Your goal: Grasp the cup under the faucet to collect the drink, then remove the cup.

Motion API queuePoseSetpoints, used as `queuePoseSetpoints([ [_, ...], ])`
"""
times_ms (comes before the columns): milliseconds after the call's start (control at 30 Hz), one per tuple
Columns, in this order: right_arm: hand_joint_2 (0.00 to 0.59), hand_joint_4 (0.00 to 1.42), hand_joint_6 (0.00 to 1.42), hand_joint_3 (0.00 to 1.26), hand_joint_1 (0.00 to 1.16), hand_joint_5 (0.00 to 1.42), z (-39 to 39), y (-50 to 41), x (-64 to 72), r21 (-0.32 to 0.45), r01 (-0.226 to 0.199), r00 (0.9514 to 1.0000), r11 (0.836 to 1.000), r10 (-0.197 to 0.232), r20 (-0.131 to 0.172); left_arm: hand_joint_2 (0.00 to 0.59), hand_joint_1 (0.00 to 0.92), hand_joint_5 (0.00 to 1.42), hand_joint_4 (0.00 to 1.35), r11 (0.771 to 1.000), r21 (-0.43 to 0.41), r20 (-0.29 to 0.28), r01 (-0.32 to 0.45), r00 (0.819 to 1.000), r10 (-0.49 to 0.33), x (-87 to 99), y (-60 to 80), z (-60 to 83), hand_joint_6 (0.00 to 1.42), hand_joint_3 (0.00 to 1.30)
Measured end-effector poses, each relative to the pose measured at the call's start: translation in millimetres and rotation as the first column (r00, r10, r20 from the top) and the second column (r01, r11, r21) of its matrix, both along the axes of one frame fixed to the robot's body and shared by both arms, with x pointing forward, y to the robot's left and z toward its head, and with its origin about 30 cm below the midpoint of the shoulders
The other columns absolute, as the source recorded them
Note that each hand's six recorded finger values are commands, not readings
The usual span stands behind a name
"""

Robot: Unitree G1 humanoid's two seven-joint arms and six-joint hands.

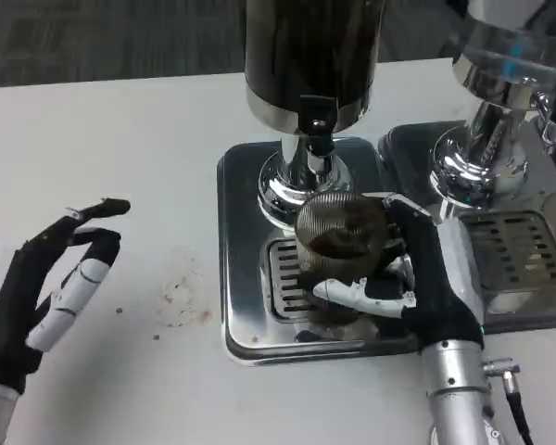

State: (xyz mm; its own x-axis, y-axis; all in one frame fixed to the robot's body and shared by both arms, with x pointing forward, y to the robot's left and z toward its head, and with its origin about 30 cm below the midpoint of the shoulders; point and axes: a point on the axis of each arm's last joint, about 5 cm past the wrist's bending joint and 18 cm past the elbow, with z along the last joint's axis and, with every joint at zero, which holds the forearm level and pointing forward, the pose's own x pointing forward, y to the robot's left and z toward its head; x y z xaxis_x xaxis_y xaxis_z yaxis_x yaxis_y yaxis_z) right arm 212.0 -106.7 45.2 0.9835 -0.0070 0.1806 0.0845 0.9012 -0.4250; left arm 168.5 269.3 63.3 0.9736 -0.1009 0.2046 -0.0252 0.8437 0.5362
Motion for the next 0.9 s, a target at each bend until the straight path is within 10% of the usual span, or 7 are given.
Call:
queuePoseSetpoints([
  [900,0.078,0.89,1.01,0.79,1.03,0.88,9.2,-8.5,-15.8,0.004,0.053,0.9948,0.999,-0.053,0.086,0.204,0.000,0.39,0.25,0.999,0.006,-0.035,0.048,0.998,-0.048,-0.8,-1.6,-3.2,0.29,0.36],
])
